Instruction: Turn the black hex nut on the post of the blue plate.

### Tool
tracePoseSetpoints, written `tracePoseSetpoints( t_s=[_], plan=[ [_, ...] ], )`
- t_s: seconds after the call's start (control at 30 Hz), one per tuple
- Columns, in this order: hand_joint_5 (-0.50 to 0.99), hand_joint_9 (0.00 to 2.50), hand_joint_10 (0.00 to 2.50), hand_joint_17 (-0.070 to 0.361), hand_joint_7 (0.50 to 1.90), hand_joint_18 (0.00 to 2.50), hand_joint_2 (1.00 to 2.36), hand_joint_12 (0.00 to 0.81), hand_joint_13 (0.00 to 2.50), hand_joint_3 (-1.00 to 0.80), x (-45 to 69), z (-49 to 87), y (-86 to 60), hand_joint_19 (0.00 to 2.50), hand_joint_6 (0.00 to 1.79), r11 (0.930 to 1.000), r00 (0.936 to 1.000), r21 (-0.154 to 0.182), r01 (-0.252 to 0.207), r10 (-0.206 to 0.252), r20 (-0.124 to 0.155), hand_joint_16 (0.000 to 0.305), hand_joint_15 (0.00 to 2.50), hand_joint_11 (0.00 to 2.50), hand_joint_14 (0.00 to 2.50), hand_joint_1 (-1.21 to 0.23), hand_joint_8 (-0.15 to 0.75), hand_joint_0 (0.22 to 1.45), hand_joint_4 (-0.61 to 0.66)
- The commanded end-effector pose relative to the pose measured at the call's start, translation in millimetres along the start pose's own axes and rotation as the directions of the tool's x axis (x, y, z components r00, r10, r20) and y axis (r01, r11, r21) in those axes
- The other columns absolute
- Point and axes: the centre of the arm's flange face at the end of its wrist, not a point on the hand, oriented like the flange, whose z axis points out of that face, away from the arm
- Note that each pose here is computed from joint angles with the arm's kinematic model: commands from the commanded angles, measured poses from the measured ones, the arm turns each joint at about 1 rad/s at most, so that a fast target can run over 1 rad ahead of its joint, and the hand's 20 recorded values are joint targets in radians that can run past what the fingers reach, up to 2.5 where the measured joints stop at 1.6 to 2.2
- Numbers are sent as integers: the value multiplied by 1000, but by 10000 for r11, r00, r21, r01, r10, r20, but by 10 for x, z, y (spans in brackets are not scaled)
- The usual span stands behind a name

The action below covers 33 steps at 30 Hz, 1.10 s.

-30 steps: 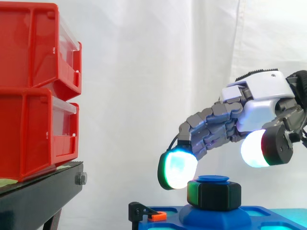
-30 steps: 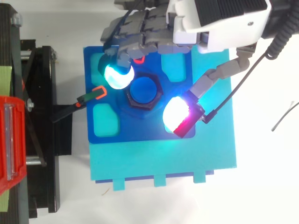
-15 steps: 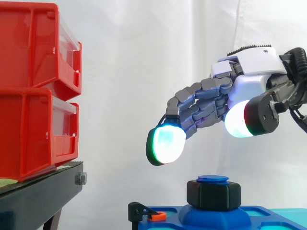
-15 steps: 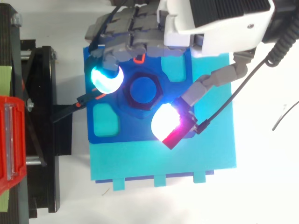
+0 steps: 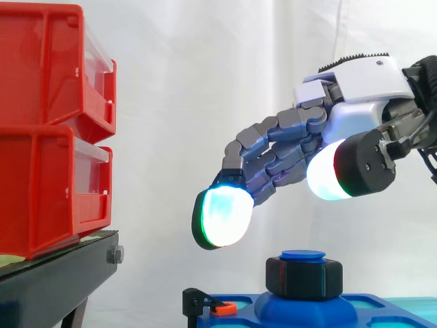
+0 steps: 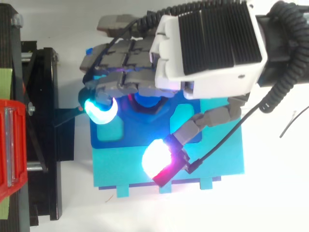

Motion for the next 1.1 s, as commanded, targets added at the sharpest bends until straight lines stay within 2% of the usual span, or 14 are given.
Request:
tracePoseSetpoints(
  t_s=[0.0,0.1,0.27,0.37,0.4,0.53,0.8,1.07],
  plan=[
    [-182,301,0,115,910,123,1000,398,242,-500,73,1,30,63,503,9999,9999,173,4,-2,-140,51,0,0,0,-541,318,442,291],
    [-176,304,0,116,915,127,1000,398,241,-500,140,-19,-16,64,503,9984,9998,570,19,-8,-189,52,0,0,0,-523,320,442,298],
    [-172,308,0,116,915,128,1000,399,238,-500,225,-27,-20,58,503,9976,9996,684,58,-39,-289,52,0,0,0,-508,323,442,303],
    [-174,305,0,115,917,124,1000,395,232,-500,258,-37,-36,60,503,9974,9993,714,119,-93,-362,51,0,0,0,-550,320,448,298],
    [-178,297,0,110,922,113,1000,386,220,-499,281,-37,-33,64,503,9975,9992,693,136,-109,-390,49,0,0,0,-612,309,469,278],
    [-181,280,0,110,928,92,1005,382,200,-421,271,-34,-42,68,503,9973,9993,692,227,-204,-328,49,0,0,0,-649,298,481,262],
    [-182,252,0,114,946,54,1002,389,166,-470,276,-38,-41,96,503,9973,9990,681,271,-245,-386,51,0,0,1,-578,301,457,273],
    [-182,250,0,113,953,48,1002,388,162,-472,257,-46,-75,85,503,9973,9990,681,291,-268,-353,50,0,0,0,-619,301,459,276]
  ],
)
